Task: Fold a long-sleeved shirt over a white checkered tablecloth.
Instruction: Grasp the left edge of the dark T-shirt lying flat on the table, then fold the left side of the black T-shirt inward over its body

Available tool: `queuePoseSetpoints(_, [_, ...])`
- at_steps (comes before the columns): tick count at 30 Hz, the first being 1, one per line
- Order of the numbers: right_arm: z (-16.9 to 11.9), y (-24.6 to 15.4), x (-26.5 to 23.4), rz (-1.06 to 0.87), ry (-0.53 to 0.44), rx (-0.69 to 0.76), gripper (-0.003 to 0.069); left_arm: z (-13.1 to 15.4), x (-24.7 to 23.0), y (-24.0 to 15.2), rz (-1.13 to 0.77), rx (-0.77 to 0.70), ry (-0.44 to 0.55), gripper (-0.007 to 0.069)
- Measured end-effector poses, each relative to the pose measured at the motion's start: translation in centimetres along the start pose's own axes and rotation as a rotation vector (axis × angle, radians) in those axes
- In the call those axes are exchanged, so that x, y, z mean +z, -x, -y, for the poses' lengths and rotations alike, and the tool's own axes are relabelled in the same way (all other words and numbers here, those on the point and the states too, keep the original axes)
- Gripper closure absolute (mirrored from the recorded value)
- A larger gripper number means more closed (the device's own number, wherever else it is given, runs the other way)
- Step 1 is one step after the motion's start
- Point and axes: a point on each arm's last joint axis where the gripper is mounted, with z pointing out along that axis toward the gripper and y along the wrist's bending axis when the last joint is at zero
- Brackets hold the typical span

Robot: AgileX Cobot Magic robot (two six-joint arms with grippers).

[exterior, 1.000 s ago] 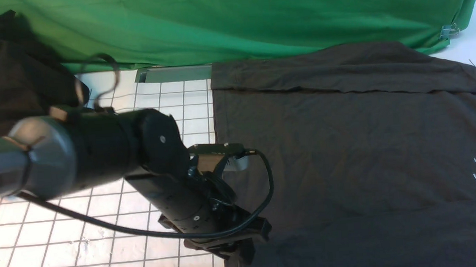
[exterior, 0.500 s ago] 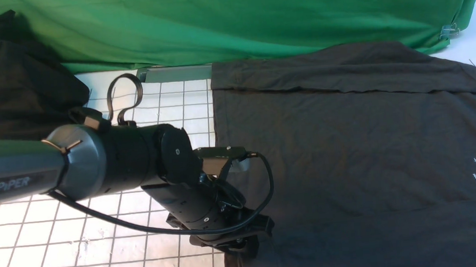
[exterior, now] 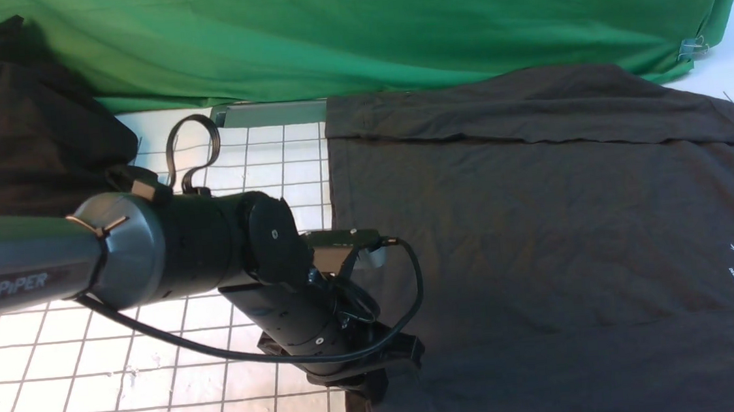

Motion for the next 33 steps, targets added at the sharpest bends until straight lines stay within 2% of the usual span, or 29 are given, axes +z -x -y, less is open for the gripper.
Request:
queuePoseSetpoints(5, [0.0,0.0,0.0,0.000,0.000,0.000,0.0533,0.4,-0.8,0.2,0.016,0.000,-0.014,0.0608])
queuePoseSetpoints(13, [0.0,0.0,0.0,0.000,0.000,0.000,0.0524,3.1,-8.8,4.4,0.185,0.056,-0.106,0.0608])
queuePoseSetpoints(20, [0.0,0.0,0.0,0.000,0.000,0.002,0.0510,1.6,-13.5,9.8,0.313,0.023,-0.128,0.0608])
queuePoseSetpoints(25, [0.0,0.0,0.0,-0.001,0.000,0.002,0.0502,-1.1,-12.2,13.8,0.324,-0.036,-0.122,0.0608])
queuePoseSetpoints(31, [0.0,0.0,0.0,-0.001,0.000,0.002,0.0499,-4.2,-7.2,16.5,0.271,-0.131,-0.100,0.0598])
queuePoseSetpoints(33, [0.0,0.0,0.0,-0.001,0.000,0.002,0.0496,-5.7,-5.4,17.9,0.268,-0.193,-0.090,0.0543])
